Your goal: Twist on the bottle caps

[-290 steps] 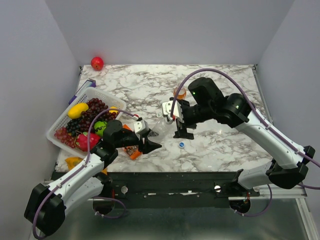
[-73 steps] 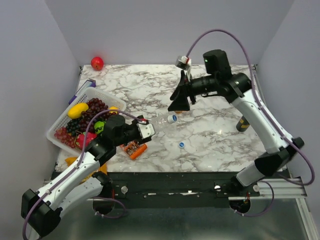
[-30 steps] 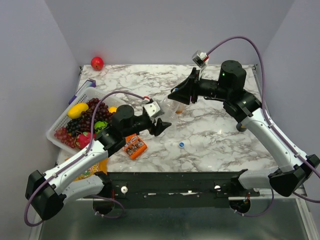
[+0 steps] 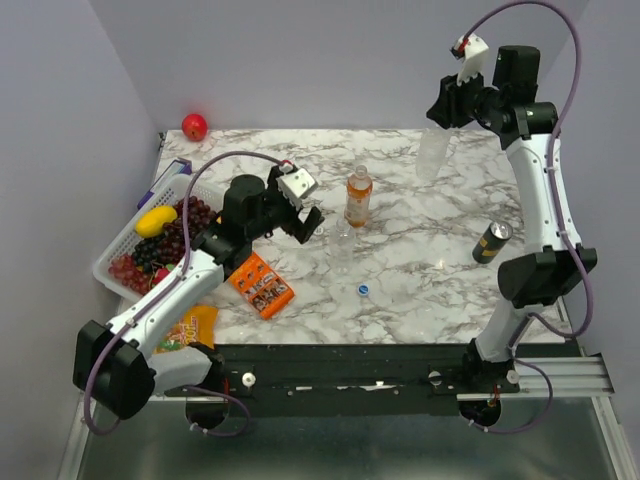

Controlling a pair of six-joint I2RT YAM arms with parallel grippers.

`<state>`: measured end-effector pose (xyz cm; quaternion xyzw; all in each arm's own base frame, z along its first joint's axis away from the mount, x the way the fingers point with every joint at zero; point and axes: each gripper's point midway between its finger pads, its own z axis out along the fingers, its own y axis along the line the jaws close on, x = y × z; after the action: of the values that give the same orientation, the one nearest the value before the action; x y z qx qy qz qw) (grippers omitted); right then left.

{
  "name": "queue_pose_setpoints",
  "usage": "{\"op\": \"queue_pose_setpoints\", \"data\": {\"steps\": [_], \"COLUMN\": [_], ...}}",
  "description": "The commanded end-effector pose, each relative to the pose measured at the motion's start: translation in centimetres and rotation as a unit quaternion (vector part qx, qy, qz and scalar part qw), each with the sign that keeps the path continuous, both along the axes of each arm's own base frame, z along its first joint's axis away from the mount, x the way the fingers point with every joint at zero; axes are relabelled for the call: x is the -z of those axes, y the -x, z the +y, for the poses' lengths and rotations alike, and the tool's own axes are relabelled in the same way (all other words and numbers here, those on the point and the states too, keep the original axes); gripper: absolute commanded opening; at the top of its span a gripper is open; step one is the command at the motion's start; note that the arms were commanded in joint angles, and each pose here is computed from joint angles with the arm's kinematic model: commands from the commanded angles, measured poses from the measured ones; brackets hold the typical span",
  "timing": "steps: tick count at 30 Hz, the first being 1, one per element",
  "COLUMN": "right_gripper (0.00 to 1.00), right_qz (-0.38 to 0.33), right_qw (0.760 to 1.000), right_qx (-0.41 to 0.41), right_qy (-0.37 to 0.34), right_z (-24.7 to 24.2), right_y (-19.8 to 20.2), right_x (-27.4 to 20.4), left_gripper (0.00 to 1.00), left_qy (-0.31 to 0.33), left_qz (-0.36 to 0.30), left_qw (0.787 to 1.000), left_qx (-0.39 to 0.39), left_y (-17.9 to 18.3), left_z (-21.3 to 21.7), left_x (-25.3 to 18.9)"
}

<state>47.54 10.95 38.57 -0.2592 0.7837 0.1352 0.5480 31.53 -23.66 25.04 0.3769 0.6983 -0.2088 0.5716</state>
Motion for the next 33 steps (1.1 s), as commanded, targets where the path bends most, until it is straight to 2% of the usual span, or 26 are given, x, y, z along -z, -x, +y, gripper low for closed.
{"op": "queue_pose_setpoints", "data": {"steps": [1,4,11,12,16,25,33], "right_gripper": [0.01,0.01,0.03,0.04,0.05,0.11,0.15], "right_qz": [0.036,0.046,0.052,0.024,-0.005,-0.031,0.002], "right_qw": [0.999,0.998,0.997,0.998,0.997,0.996,0.998], "right_qx": [-0.014,-0.032,-0.057,-0.065,-0.071,-0.075,-0.056], "right_qy": [0.006,0.000,-0.010,-0.012,-0.027,-0.024,-0.020], "right_z": [-1.4,-0.8,0.0,0.2,0.7,0.7,0.2], "right_y": [-1.2,-1.8,-2.6,-3.1,-3.1,-3.4,-4.1], "right_x": [3.7,6.4,10.4,9.8,10.7,12.3,15.3], "left_gripper": [0.99,0.99,0.99,0.99,0.99,0.99,0.99], "left_qy": [0.022,0.012,-0.004,0.000,-0.008,0.003,0.009], "left_qz": [-0.012,-0.004,0.025,0.020,0.019,0.028,0.035], "left_qw": [0.997,0.998,0.992,0.991,0.989,0.987,0.987], "left_qx": [-0.068,-0.066,-0.126,-0.135,-0.147,-0.158,-0.157], "left_y": [-4.3,-5.3,-8.7,-9.3,-10.6,-12.0,-12.6], "left_z": [2.0,2.8,6.8,7.4,8.4,8.6,8.2], "left_x": [-3.3,-2.8,-1.1,-1.9,-1.5,-1.3,-1.1]}}
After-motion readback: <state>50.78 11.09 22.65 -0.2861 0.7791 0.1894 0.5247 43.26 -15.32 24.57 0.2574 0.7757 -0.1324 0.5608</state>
